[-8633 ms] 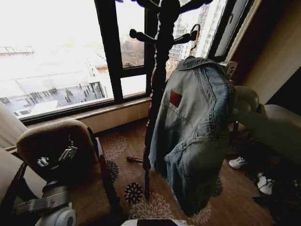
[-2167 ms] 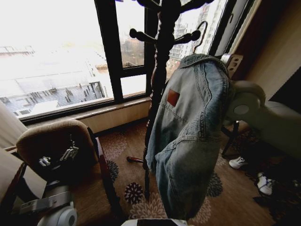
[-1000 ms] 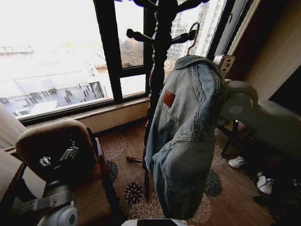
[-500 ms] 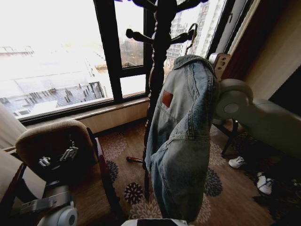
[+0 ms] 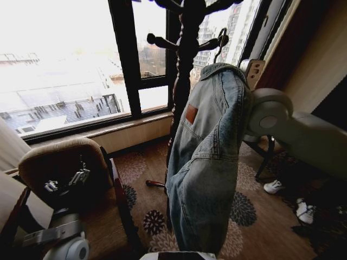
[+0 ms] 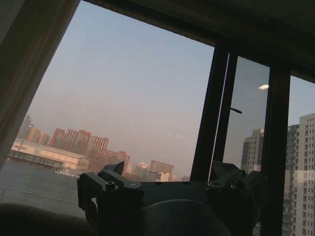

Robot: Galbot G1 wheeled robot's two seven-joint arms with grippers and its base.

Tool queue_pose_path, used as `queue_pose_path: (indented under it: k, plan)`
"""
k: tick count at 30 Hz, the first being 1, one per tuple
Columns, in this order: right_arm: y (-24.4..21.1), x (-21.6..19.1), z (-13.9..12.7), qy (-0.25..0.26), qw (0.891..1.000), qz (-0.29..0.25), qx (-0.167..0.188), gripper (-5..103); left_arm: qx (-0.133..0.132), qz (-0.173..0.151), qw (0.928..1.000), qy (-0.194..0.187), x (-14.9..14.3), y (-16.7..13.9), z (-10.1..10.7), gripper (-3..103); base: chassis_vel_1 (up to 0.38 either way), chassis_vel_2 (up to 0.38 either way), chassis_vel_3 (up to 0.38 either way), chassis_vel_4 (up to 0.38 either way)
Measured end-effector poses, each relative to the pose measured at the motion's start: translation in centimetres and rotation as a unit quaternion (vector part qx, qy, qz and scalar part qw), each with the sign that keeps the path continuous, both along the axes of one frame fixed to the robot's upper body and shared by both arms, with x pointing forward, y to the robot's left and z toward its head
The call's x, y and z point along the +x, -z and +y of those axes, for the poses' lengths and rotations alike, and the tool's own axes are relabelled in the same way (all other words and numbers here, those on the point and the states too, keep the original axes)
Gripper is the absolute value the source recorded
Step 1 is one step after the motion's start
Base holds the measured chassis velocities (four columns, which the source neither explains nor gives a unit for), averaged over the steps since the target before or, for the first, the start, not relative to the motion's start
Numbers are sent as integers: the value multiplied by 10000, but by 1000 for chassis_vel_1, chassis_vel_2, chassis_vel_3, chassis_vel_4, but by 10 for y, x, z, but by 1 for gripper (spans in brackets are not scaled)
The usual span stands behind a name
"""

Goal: Pick up the clothes from the bed and hang them on the clothes hanger.

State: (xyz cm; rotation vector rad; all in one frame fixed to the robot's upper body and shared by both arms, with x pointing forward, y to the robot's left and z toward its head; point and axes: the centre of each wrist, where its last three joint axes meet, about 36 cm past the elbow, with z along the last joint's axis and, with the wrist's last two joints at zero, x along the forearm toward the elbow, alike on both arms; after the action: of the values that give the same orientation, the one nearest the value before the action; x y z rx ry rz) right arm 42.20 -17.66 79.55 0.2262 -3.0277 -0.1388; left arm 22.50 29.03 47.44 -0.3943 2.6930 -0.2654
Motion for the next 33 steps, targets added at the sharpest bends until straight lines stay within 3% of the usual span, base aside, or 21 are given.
queue_pose_path:
  k: [21, 33]
  plan:
    - [6, 0, -18, 183, 9997, 158, 47, 21, 8, -4, 10000, 17, 0, 0, 0, 100, 0, 0, 0, 0]
    - [12, -9, -47, 363, 9991, 179, 81, 21, 15, 11, 10000, 36, 1, 1, -2, 100, 0, 0, 0, 0]
